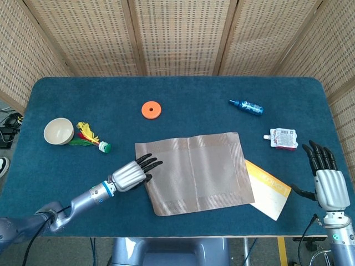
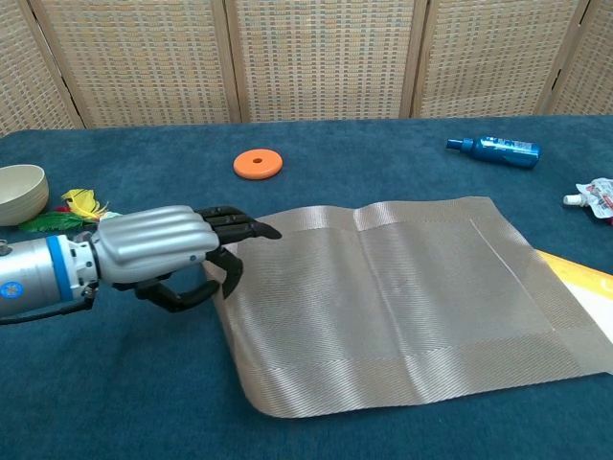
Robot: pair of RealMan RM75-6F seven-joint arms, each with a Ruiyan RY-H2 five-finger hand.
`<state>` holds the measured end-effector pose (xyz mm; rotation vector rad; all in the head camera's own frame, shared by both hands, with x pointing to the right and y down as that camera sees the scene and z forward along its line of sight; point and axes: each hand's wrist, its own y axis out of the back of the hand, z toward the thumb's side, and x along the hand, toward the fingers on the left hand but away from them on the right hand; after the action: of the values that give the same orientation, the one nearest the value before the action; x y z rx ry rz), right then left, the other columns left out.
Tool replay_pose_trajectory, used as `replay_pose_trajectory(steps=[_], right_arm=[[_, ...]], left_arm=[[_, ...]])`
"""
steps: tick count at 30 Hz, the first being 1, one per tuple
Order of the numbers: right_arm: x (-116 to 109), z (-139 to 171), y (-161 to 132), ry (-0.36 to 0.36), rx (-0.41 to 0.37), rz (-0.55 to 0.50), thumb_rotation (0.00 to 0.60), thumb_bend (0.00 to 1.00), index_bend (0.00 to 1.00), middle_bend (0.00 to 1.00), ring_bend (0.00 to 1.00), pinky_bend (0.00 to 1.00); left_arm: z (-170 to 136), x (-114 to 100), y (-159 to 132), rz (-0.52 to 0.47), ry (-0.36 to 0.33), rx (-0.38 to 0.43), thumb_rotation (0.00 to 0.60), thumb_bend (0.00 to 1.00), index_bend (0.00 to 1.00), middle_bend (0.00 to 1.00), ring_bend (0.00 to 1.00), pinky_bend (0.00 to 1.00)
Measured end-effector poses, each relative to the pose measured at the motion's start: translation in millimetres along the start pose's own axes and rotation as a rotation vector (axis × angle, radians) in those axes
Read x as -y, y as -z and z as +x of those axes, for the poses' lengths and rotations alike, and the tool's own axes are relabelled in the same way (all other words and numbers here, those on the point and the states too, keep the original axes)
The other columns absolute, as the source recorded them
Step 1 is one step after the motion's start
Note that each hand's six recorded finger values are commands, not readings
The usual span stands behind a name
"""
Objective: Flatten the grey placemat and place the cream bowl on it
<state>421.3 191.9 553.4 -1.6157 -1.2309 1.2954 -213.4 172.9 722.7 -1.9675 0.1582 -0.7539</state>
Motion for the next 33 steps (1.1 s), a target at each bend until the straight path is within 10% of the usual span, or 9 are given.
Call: replay_pose_trajectory(steps=[12,28,33], right_arm=[[3,2,-7,-0.009,-0.021,0.005,0.6,0.0,0.04,0.0,0.0,0.0],[2,4,-10,-0.007,-0.028,0.003,0.6,0.0,0.04,0.0,0.0,0.0],[2,4,-9,-0.009,-0.028,0.004,0.6,0.0,0.04,0.0,0.0,0.0]], left_arm=[[-63,15,26,0.107,0.059,-0.014,0.6,0.62,0.78,0.0,0.0,0.0],[-67,20,41,0.1,0.05,-0.072,0.6,0.61,0.76,0.0,0.0,0.0],[-71,20,44,0.106,0.046,-0.077,0.6,0.11,0.03,0.0,0.0,0.0]])
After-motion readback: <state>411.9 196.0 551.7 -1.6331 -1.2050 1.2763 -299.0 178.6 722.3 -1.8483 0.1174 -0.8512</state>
